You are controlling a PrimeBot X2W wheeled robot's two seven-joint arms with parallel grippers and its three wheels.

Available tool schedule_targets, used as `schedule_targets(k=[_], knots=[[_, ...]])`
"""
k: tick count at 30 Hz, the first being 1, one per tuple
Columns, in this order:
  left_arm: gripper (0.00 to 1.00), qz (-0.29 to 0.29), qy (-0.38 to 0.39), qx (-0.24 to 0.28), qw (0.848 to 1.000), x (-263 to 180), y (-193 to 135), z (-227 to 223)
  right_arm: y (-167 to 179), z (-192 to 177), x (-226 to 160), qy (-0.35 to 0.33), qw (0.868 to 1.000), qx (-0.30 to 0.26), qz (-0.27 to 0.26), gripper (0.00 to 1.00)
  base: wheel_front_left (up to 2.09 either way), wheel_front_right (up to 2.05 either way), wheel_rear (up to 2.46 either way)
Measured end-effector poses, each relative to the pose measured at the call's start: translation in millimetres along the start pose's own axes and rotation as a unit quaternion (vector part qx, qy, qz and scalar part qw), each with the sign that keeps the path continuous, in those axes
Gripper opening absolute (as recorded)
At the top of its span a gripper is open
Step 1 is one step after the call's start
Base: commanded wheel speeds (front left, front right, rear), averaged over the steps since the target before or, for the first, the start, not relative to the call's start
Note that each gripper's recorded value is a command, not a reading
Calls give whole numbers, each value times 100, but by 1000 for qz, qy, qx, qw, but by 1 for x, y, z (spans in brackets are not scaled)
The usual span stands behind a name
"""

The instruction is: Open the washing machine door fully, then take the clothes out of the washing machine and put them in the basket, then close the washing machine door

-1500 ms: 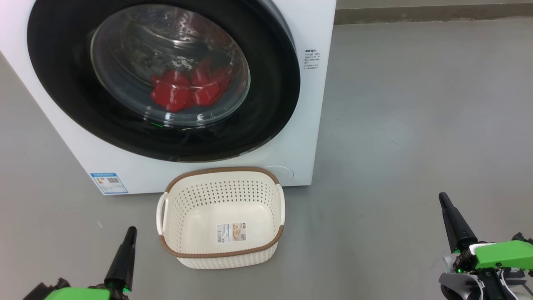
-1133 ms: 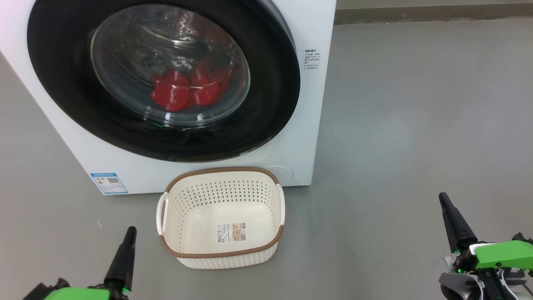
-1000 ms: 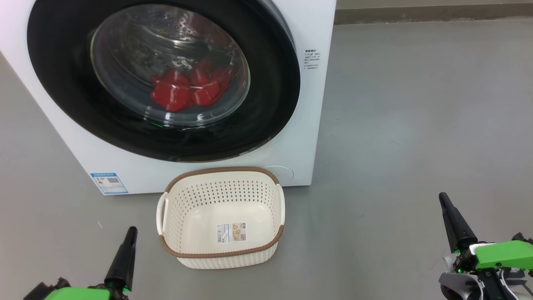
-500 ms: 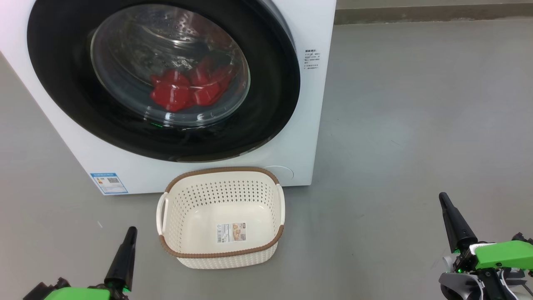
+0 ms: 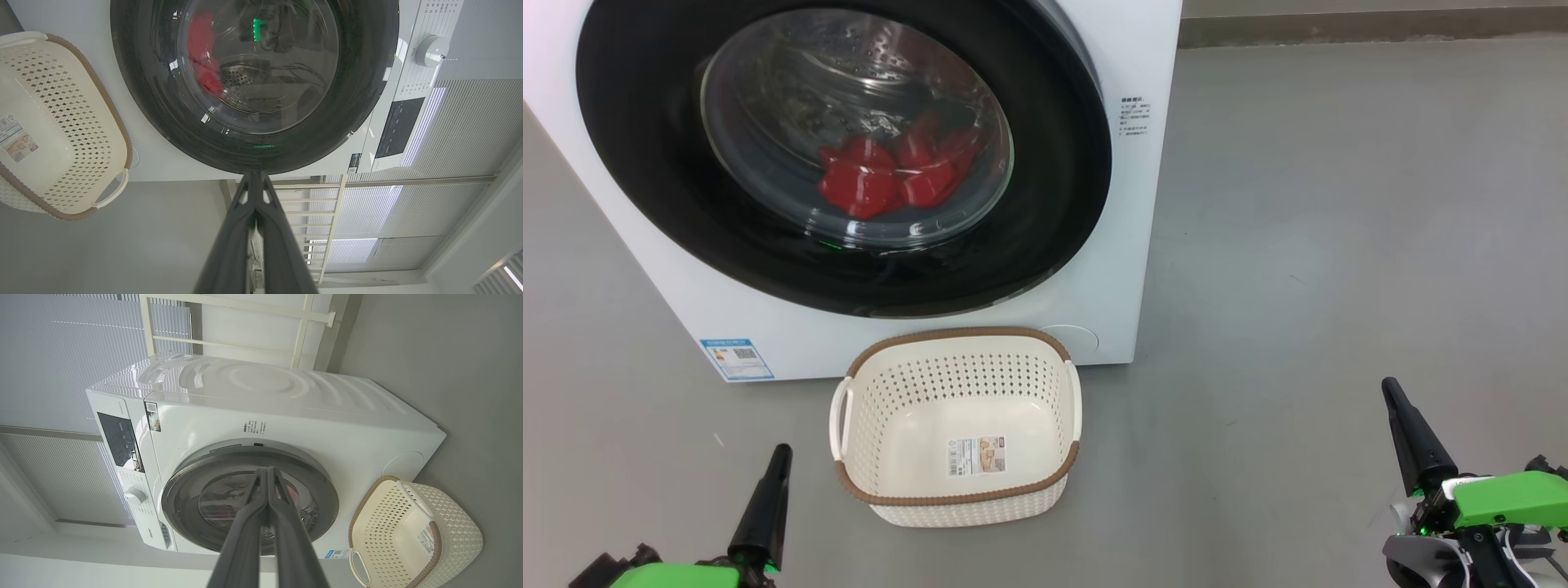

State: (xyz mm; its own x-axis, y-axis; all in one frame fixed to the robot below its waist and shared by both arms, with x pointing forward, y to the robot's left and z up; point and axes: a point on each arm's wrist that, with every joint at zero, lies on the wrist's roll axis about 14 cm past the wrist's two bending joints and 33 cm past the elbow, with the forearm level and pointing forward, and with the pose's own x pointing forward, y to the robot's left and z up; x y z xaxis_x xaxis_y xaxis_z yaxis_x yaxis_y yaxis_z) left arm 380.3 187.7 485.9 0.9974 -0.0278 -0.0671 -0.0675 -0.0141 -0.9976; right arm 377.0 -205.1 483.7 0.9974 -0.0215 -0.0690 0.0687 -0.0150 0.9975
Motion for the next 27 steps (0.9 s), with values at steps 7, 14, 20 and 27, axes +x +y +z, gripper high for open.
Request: schedule_targets(k=[7,14,20,27], knots=[[0,0,0,0,1000,0,0,0,0,0,0,0,1000,0,0,0,0,0,0],[0,0,-1,0,1000,0,0,0,0,0,0,0,1000,1,0,0,0,0,0],[0,0,-1,0,1000,0,0,0,0,0,0,-1,1000,1,0,0,0,0,0],[0,0,-1,0,1000,0,0,0,0,0,0,-1,1000,1,0,0,0,0,0]])
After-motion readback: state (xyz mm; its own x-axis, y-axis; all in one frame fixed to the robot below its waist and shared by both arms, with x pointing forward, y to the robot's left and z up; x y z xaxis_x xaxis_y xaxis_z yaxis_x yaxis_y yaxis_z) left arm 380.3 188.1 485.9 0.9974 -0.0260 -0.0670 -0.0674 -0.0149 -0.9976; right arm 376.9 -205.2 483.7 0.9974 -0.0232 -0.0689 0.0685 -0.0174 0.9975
